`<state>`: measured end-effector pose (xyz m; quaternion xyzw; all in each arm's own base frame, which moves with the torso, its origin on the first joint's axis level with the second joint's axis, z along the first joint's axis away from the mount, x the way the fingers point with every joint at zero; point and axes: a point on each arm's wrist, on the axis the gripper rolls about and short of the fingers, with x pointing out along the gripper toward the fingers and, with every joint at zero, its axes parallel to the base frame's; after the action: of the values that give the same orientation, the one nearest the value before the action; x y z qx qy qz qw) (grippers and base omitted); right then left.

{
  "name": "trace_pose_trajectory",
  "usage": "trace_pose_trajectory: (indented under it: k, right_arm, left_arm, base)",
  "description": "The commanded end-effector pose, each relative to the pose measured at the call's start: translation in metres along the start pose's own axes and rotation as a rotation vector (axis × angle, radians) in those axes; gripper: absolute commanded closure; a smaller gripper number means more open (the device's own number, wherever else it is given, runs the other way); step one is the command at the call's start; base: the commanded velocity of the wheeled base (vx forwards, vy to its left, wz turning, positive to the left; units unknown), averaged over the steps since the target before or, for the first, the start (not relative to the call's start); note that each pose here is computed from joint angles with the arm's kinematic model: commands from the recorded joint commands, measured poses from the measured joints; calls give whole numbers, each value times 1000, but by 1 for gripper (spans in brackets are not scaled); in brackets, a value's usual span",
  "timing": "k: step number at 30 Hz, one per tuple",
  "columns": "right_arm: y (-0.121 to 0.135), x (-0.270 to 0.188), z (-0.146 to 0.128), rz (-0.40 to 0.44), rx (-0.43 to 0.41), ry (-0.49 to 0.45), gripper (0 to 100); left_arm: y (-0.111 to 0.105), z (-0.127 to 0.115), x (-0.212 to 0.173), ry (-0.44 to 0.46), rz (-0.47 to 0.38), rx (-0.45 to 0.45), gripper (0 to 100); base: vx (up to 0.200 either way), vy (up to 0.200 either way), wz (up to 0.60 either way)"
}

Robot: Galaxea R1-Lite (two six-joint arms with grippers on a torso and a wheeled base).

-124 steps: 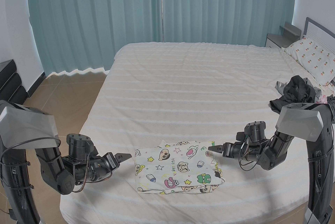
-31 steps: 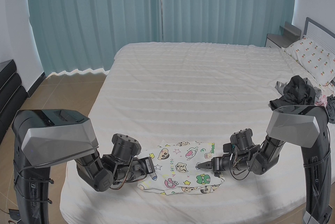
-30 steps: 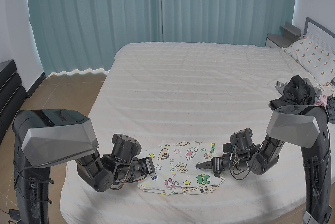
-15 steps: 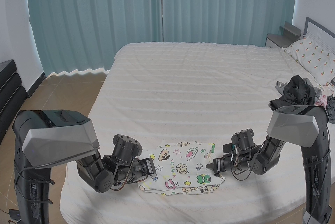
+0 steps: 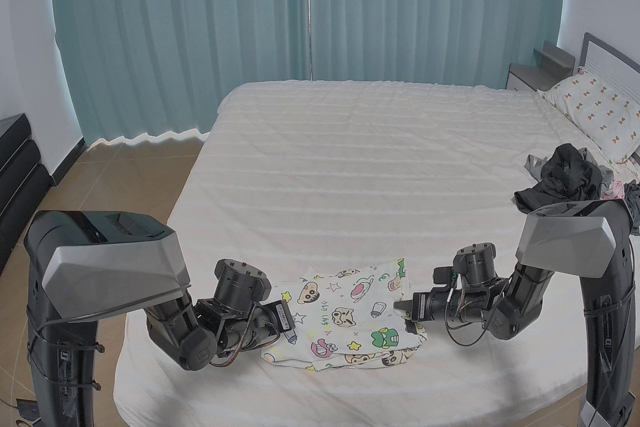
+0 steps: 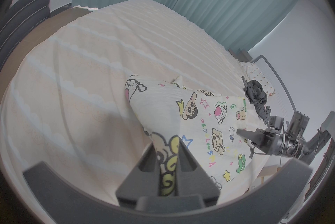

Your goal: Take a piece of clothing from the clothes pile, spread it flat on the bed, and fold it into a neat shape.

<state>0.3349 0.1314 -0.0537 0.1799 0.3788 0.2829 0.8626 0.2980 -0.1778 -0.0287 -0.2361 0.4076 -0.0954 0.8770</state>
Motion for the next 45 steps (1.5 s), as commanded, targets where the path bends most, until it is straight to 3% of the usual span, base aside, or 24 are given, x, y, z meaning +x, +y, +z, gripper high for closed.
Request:
trace_pose_trajectory:
  k: [1, 16, 29, 40, 45]
  right_arm:
    - [2, -8, -3, 7, 15, 3, 100]
    - [6, -17, -3, 11, 24, 7, 100]
    - [18, -38, 15, 0, 37, 15, 100]
    - [7, -39, 2, -26, 62, 57, 100]
    - [5, -50, 5, -36, 66, 30, 100]
  left_arm:
    - [-4, -1, -2, -3, -9, -2, 100]
    - [-13, -3, -23, 4, -44, 12, 100]
    - [-25, -12, -27, 23, -74, 42, 100]
    - [-29, -17, -25, 34, -83, 53, 100]
    - [-29, -18, -25, 36, -83, 54, 100]
  base:
    - [0, -200, 0]
    - [0, -200, 0]
    - [0, -200, 0]
    - [0, -200, 0]
    - [0, -200, 0]
